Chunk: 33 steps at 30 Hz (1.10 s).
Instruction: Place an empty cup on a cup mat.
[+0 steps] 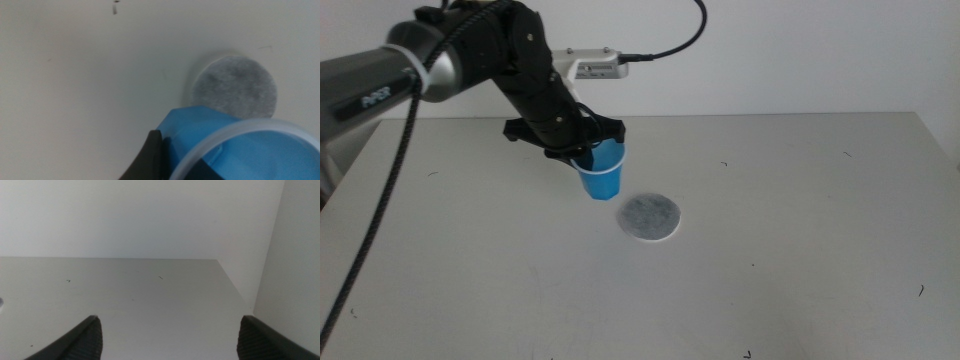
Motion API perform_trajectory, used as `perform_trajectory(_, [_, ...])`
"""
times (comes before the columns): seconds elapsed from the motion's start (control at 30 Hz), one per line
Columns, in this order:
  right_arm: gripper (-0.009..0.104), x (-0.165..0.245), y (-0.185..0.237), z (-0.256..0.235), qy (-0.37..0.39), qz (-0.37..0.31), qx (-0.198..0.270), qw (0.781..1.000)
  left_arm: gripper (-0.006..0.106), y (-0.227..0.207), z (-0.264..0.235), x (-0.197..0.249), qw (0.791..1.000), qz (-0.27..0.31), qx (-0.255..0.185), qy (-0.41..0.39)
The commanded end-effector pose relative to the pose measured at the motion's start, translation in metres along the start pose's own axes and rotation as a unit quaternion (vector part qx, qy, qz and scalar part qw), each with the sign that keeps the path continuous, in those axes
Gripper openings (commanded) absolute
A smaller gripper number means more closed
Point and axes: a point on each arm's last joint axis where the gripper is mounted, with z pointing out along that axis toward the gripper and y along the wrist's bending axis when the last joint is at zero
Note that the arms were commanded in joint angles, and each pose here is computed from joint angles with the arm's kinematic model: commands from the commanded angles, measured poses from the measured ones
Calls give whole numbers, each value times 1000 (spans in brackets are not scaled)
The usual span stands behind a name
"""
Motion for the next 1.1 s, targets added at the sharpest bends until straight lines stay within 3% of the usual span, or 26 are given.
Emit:
perform_trajectory(0.0, [94, -12, 0, -3, -54, -9, -1, 998, 0, -26, -21, -17, 998, 9, 27, -49])
perform_trajectory(0.3, [94, -12, 0, -3, -54, -9, -1, 998, 0, -62, 19, -30, 998, 35, 42, -20])
perform_trajectory(0.73, [94, -12, 0, -3, -54, -9, -1, 998, 1, -62, 45, -25, 998, 26, 49, 6])
perform_trajectory(0.87, [94, -12, 0, -3, -54, -9, -1, 998, 31, -62, 45, -24, 998, 35, 48, 11])
perform_trajectory(1.07, [94, -12, 0, -3, -54, -9, -1, 998, 86, -60, 35, -25, 998, 37, 47, 12])
